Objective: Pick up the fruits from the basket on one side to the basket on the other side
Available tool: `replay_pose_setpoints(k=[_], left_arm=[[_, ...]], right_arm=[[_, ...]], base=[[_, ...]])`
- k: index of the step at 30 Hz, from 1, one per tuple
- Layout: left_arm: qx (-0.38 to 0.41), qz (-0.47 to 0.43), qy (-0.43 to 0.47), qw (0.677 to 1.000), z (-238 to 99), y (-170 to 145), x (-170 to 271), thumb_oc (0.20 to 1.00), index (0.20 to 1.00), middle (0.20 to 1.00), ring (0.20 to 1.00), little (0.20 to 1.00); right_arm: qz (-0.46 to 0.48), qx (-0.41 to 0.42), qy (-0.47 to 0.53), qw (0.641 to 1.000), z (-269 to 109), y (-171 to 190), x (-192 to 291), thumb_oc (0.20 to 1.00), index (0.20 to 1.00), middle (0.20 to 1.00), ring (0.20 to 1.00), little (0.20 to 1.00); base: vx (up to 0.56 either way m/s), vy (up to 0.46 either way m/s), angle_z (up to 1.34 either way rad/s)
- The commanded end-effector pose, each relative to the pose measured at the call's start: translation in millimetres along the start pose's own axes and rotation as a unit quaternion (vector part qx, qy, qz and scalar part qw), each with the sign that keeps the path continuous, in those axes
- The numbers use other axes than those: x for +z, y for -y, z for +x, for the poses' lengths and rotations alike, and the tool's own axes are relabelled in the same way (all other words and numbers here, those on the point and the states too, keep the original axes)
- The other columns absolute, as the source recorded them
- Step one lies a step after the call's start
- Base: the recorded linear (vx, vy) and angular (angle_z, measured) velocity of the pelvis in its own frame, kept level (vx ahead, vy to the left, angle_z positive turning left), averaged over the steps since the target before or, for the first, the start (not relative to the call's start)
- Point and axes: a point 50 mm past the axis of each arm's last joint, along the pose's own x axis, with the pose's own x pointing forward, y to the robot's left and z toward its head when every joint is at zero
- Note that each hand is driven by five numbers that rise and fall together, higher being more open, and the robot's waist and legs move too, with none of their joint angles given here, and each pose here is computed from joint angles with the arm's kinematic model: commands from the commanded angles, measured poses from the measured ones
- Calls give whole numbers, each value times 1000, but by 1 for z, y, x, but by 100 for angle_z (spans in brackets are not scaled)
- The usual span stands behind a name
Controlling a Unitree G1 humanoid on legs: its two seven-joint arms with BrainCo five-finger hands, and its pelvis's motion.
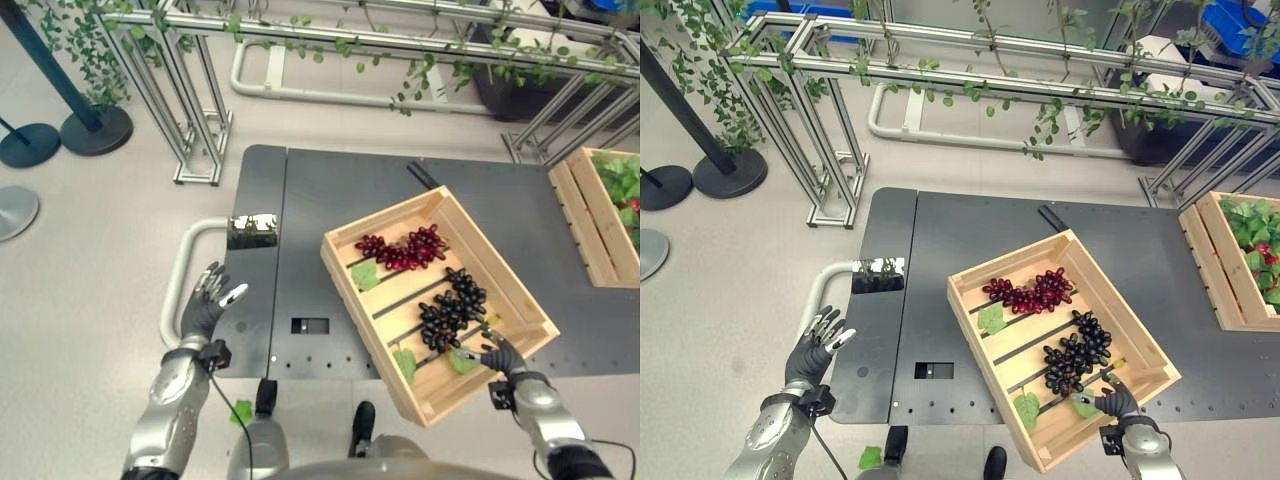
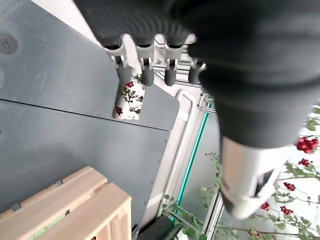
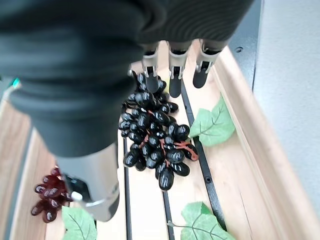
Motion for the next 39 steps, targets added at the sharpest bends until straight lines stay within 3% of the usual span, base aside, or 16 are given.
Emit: replay_pose_setpoints(k=[1,16,24,27,33,39], left_arm=[[-34,9,27,999,5,11,12,1000,1000,1000,1000,1000],[-37,10,7,999,9,15,5,1000,1000,1000,1000,1000],[-50,4,16,999,11,23,10,1000,1000,1000,1000,1000],[-77,-1,20,997,14,36,13,1000,1000,1000,1000,1000],[-113,2,28,993,21,57,18,1000,1000,1000,1000,1000],[-124,6,27,992,23,66,17,1000,1000,1000,1000,1000]], right_arm=[[-3,-26,29,999,11,10,25,1000,1000,1000,1000,1000],[-5,-15,78,997,11,-3,53,1000,1000,1000,1000,1000],[-15,-42,45,998,25,2,58,1000,1000,1000,1000,1000],[41,-61,-15,997,37,4,54,1000,1000,1000,1000,1000],[121,-78,-39,989,44,1,71,1000,1000,1000,1000,1000],[121,-83,-23,989,47,0,92,1000,1000,1000,1000,1000]], base=[[-42,-9,-1],[-7,-1,1],[-45,2,1],[-98,13,6],[-92,17,6],[-41,10,9]])
